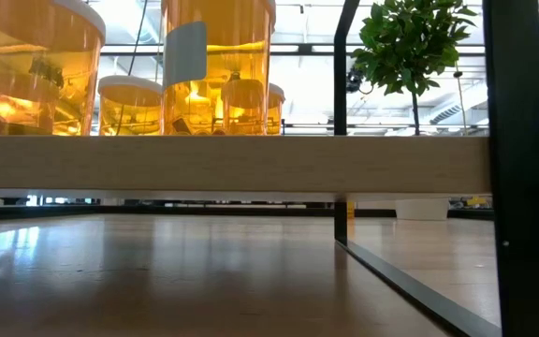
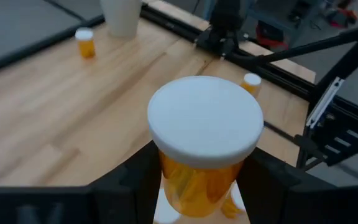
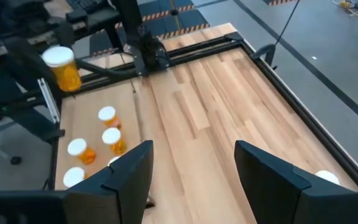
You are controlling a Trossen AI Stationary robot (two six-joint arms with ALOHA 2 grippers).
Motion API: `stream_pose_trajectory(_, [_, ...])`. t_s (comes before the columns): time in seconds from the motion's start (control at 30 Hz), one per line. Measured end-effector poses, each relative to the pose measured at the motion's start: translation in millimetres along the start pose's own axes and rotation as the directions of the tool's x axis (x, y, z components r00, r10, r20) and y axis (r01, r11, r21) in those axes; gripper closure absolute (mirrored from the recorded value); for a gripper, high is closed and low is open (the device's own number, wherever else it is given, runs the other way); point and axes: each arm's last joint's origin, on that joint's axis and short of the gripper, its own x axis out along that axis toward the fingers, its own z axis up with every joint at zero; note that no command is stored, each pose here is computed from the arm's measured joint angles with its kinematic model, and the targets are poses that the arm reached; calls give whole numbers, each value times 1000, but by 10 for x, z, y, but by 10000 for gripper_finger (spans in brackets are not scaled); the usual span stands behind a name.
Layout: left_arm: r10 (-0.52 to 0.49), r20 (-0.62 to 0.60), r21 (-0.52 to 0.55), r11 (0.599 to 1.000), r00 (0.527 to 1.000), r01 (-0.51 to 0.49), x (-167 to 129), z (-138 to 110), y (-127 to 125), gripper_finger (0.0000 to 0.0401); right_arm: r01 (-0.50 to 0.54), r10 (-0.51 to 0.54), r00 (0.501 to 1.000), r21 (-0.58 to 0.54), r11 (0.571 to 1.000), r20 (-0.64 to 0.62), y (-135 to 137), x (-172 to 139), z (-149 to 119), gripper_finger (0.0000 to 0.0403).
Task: Pick and place medicine bottles onto shelf by color
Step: Align the orange pill bottle with the other orange pill bottle on the shelf
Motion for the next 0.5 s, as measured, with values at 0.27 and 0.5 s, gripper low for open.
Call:
stream_pose_trajectory(0.27, [34, 16, -112, 993, 999, -32, 39, -523, 116, 225, -31, 31, 999, 22, 999, -11, 65, -15, -30, 170])
stream_pose_trajectory(0.5, [-14, 7, -25, 1000, 1000, 14, 13, -800, 133, 218, 40, -39, 998, 28, 999, -43, 36, -26, -91, 170])
